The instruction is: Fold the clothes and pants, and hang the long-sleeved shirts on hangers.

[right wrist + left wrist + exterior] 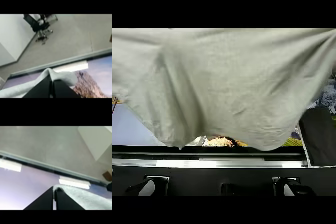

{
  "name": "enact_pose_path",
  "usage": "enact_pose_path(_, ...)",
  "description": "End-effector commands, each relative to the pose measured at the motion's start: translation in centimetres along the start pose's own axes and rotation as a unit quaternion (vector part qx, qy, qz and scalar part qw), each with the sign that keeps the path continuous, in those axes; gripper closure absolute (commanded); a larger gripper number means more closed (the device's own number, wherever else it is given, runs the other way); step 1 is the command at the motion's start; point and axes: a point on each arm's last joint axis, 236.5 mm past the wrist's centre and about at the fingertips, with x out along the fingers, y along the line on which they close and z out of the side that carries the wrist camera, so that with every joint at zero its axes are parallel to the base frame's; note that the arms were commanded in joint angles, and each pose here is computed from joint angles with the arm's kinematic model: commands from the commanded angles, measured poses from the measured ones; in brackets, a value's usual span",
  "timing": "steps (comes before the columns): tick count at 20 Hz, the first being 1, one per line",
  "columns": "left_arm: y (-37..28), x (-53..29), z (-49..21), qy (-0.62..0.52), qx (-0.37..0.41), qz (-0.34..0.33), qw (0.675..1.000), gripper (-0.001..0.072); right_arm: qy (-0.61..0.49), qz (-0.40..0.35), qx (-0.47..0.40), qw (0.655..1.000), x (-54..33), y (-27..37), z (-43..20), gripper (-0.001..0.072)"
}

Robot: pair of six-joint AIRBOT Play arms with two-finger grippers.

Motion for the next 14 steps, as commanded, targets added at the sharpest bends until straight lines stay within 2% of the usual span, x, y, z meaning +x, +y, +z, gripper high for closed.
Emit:
enact_pose_path(1, 4.6, 9.3, -7.9, 0.131, -0.007, 0.010, 0.991, 0.0694, 0.165, -0.039, 0.094, 0.981, 11.2, -7.4, -9.8, 0.0666)
enact_pose_path(4, 9.7, 18.2, -14.9, 0.182, -0.030, 0.041, 0.982, 0.0694, 0.250, -0.066, 0.104, 0.960, 20.7, -13.2, -20.4, 0.0666)
enact_pose_path(7, 12.4, 24.8, -19.7, 0.185, -0.064, 0.060, 0.979, 0.0694, 0.239, -0.086, 0.126, 0.959, 27.8, -16.1, -27.8, 0.0665)
enact_pose_path(12, 10.5, 30.8, -22.2, 0.171, -0.064, 0.042, 0.982, 0.0694, 0.108, -0.093, 0.185, 0.972, 34.0, -16.5, -29.9, 0.0665)
enact_pose_path(14, 9.2, 31.9, -23.8, 0.183, -0.060, 0.031, 0.981, 0.0694, 0.101, -0.102, 0.216, 0.966, 34.5, -17.3, -30.9, 0.0662)
